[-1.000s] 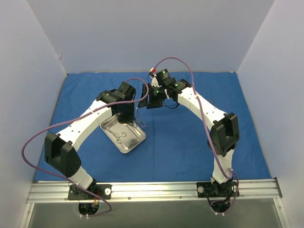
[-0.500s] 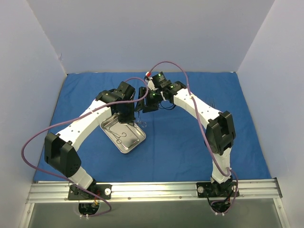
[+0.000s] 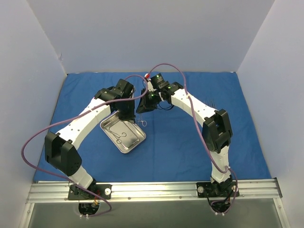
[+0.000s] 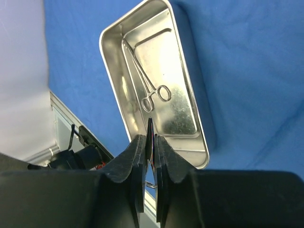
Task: Open and lay out the surgical kit
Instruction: Place the medical item in the surgical kit.
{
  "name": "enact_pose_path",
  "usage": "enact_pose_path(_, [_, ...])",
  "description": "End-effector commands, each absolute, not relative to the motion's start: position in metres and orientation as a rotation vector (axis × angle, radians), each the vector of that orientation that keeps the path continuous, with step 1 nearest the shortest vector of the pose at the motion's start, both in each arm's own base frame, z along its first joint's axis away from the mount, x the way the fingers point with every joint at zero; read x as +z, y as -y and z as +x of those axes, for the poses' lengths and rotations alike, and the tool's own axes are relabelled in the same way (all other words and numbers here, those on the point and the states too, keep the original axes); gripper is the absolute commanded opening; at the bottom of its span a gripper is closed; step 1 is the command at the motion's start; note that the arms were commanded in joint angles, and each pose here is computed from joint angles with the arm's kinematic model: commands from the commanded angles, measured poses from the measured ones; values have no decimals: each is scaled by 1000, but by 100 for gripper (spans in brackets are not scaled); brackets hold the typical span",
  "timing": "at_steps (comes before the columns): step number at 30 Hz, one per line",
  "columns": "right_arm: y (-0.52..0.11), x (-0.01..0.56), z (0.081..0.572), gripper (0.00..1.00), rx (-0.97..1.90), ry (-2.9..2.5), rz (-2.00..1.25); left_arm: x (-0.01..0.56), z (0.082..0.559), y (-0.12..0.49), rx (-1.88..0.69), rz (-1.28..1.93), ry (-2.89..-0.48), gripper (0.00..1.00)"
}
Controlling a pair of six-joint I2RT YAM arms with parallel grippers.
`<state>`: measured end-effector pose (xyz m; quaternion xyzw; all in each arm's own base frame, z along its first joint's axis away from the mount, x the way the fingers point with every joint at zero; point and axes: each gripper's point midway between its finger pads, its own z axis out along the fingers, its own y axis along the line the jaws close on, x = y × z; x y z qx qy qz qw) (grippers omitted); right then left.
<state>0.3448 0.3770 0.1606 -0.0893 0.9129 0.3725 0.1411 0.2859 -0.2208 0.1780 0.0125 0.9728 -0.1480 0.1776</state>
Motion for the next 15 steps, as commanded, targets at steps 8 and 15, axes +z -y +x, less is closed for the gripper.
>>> enact_pose_path(8, [-307, 161, 400, 0, 902, -2581, -183, 196, 327, 189, -571, -74, -2603, 53])
enact_pose_path(15, [-167, 111, 432, 0, 428, -2723, -211, 179, 332, 156, -547, -128, -2586, 55])
